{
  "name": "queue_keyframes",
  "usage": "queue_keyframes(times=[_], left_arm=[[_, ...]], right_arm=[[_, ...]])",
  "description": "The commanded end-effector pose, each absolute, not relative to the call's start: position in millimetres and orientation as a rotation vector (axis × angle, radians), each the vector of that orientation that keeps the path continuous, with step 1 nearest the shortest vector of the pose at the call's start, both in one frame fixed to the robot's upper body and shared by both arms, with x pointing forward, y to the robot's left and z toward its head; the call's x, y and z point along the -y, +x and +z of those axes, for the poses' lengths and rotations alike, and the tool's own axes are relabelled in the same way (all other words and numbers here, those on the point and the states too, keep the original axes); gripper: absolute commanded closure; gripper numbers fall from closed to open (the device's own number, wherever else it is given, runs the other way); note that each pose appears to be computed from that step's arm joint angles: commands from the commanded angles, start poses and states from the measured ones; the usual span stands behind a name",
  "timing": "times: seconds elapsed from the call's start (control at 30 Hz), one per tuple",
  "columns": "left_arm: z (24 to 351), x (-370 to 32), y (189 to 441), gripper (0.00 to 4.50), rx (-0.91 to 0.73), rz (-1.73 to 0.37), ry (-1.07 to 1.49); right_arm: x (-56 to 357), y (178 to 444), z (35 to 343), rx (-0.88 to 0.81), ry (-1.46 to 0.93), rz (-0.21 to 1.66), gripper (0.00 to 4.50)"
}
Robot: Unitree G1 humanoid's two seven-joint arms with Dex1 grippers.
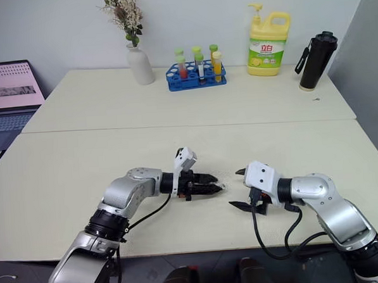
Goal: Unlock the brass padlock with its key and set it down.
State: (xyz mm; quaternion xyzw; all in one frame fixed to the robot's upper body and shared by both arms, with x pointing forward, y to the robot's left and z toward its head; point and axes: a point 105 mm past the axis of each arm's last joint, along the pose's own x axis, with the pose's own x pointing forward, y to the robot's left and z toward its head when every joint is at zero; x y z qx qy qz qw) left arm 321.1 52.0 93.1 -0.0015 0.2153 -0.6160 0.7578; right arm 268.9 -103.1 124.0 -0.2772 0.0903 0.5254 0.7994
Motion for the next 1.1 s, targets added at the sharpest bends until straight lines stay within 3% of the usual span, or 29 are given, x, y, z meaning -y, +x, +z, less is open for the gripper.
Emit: queue_keyframes(times=[0.03,0.33,0.53,0.67,1.1], left_arm=[[122,-63,331,0.85,-0.334,-1.329,0.109],[188,-99,326,0.85,-0.057,-1.241,0.265],[181,-145,291,0.85,-0.042,-1.086,0.496],[167,-159,271,0.85,-0.094,-1.064,0.503],[160,-160,262,0.85,-0.093,-1.058,0.477]], right_arm=[[106,266,135,-0.160,-0.607,1.121,0.19],[112,268,139,-0.153,-0.599,1.100,0.19],[119,267,149,-0.120,-0.617,1.138,0.19],[125,267,154,-0.114,-0.603,1.164,0.19],[135,265,150,-0.160,-0.630,1.198,0.19]])
